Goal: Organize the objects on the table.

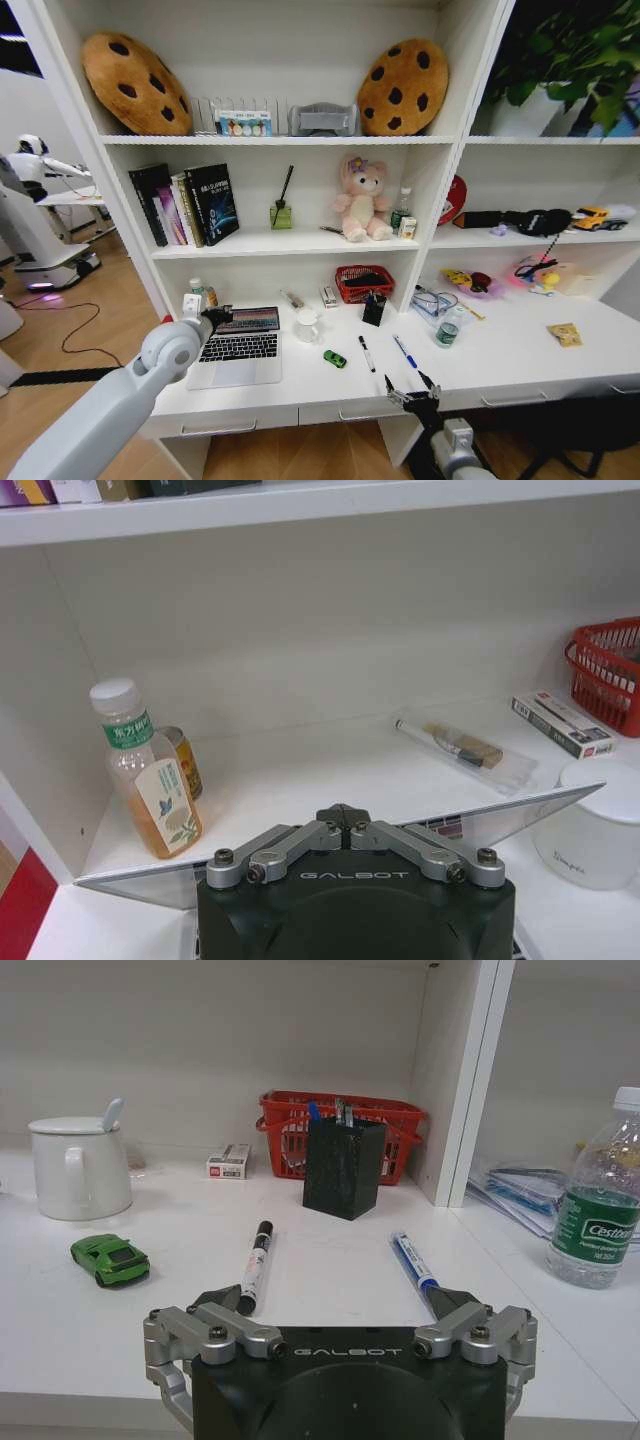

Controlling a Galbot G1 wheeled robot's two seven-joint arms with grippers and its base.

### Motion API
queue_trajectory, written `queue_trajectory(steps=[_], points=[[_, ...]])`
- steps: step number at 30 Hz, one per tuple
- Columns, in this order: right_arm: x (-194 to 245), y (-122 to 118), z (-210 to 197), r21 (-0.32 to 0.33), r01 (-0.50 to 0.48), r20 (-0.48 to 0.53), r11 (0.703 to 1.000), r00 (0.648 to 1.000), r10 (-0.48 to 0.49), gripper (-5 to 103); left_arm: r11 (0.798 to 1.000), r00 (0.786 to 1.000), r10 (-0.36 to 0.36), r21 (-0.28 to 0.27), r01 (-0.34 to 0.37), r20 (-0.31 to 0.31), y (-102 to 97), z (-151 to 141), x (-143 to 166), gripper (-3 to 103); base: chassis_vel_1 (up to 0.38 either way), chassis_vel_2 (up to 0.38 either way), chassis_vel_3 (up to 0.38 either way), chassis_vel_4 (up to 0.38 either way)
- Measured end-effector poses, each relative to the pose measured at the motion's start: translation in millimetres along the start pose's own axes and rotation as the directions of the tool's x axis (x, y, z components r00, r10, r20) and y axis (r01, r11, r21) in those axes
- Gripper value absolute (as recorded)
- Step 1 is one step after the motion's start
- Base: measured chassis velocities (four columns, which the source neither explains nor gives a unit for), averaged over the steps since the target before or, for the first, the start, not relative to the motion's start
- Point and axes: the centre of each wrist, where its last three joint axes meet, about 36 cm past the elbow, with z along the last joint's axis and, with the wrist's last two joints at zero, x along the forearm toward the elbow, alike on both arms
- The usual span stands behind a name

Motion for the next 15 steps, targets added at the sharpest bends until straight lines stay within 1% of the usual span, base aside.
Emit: queue_trajectory(steps=[2, 3, 5, 6, 8, 9, 10, 11, 12, 13, 14, 15], points=[[0, 0, 3, 0.0, 0.002, -0.006, 1.0, 1.0, -0.002, 100, 1.0, 1.0, 0.004, -0.003, -0.004, -0.014, -4.0, 15, 15, 0, 0.0, 0.0, 0.0, 0.0], [0, 0, 3, 0.0, 0.002, -0.006, 1.0, 1.0, -0.002, 100, 1.0, 1.0, 0.004, -0.003, -0.004, -0.014, -4.0, 15, 15, 0, 0.0, 0.0, 0.0, 0.0], [0, 1, 7, -0.002, 0.004, -0.013, 1.0, 1.0, -0.004, 100, 1.0, 0.999, 0.015, 0.001, -0.015, -0.048, -12.4, 36, 28, 0, 0.0, 0.0, 0.0, 0.0], [0, 1, 7, -0.002, 0.004, -0.013, 1.0, 1.0, -0.004, 100, 1.0, 0.999, 0.015, 0.001, -0.015, -0.048, -12.4, 36, 28, 0, 0.0, 0.0, 0.0, 0.0], [0, 3, 14, 0.001, 0.008, -0.02, 1.0, 1.0, -0.008, 100, 1.0, 0.996, 0.005, 0.002, -0.005, -0.087, -20.4, 60, 29, 0, 0.0, 0.0, 0.0, 0.0], [0, 3, 14, 0.001, 0.008, -0.02, 1.0, 1.0, -0.008, 100, 1.0, 0.996, 0.005, 0.002, -0.005, -0.087, -20.4, 60, 29, 0, 0.0, 0.0, 0.0, 0.0], [-1, 3, 16, 0.0, 0.01, -0.023, 1.0, 1.0, -0.01, 100, 1.0, 0.995, -0.002, 0.007, 0.002, -0.097, -21.5, 66, 27, 0, 0.0, 0.0, 0.0, 0.0], [-1, 4, 19, -0.002, 0.011, -0.028, 1.0, 1.0, -0.011, 100, 1.0, 0.994, -0.011, 0.025, 0.014, -0.113, -23.4, 77, 17, 0, 0.0, 0.0, 0.0, 0.0], [-2, 5, 20, -0.003, 0.013, -0.028, 1.0, 1.0, -0.013, 100, 0.999, 0.995, -0.013, 0.039, 0.017, -0.101, -24.1, 82, 8, 0, 0.0, 0.0, 0.0, 0.0], [-2, 5, 20, -0.003, 0.013, -0.028, 1.0, 1.0, -0.013, 100, 0.999, 0.995, -0.013, 0.039, 0.017, -0.101, -24.1, 82, 8, 0, 0.0, 0.0, 0.0, 0.0], [-2, 5, 20, -0.003, 0.013, -0.025, 1.0, 1.0, -0.013, 100, 0.998, 0.999, -0.01, 0.054, 0.012, -0.045, -23.2, 83, -3, 0, 0.0, 0.0, 0.0, 0.0], [-3, 4, 18, -0.006, 0.014, -0.02, 1.0, 1.0, -0.014, 100, 0.998, 0.998, -0.015, 0.068, 0.011, 0.054, -21.0, 80, -13, 0, 0.0, 0.0, 0.0, 0.0]])
